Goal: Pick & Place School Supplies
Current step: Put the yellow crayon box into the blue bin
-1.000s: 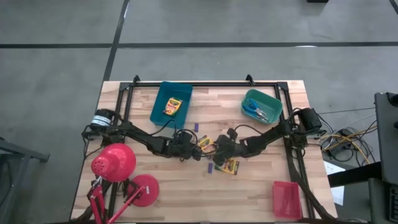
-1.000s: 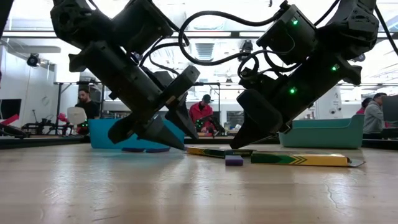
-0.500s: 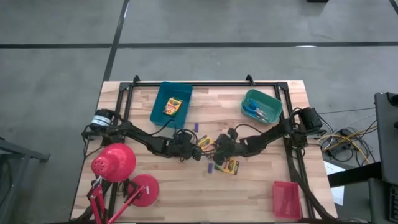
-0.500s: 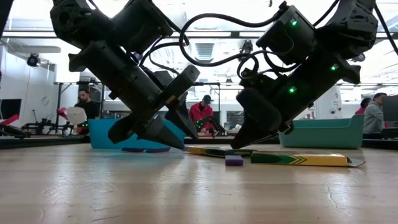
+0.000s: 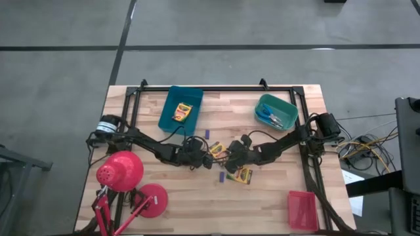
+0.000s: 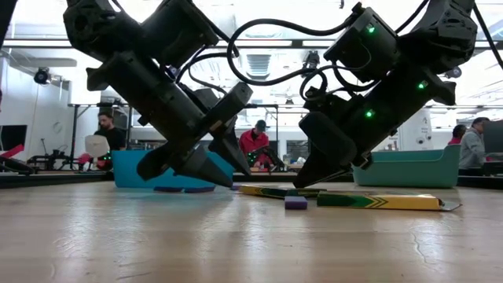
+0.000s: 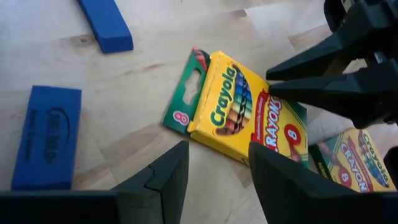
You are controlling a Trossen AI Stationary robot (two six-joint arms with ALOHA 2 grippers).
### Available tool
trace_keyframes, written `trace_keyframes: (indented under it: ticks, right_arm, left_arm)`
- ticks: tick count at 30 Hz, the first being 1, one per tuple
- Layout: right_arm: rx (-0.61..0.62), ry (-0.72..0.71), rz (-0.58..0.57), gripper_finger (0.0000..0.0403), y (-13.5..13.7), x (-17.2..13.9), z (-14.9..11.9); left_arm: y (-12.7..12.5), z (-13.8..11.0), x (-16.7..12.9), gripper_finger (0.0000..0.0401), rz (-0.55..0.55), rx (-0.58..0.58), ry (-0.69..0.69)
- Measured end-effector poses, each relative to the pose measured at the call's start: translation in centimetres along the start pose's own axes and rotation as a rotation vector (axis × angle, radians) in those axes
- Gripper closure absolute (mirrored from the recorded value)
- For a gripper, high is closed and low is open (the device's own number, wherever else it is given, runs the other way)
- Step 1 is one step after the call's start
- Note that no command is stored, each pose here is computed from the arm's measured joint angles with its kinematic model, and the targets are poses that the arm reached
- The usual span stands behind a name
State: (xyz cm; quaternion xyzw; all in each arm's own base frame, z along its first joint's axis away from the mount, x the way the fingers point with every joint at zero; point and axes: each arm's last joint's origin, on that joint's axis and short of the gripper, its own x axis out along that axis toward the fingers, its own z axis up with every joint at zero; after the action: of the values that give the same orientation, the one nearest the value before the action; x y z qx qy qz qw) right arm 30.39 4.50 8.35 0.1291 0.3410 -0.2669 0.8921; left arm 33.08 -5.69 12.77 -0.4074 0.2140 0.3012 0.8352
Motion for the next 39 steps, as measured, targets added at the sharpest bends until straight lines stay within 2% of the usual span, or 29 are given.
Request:
trace_keyframes:
  ticks: [39]
  right_arm:
    - [-0.042,0.003,-0.003,0.0351,-0.08,-0.69,0.69]
  left_arm:
    - [0.2,0.05,0.34,0.0229,0.009,-0.003,-0.009]
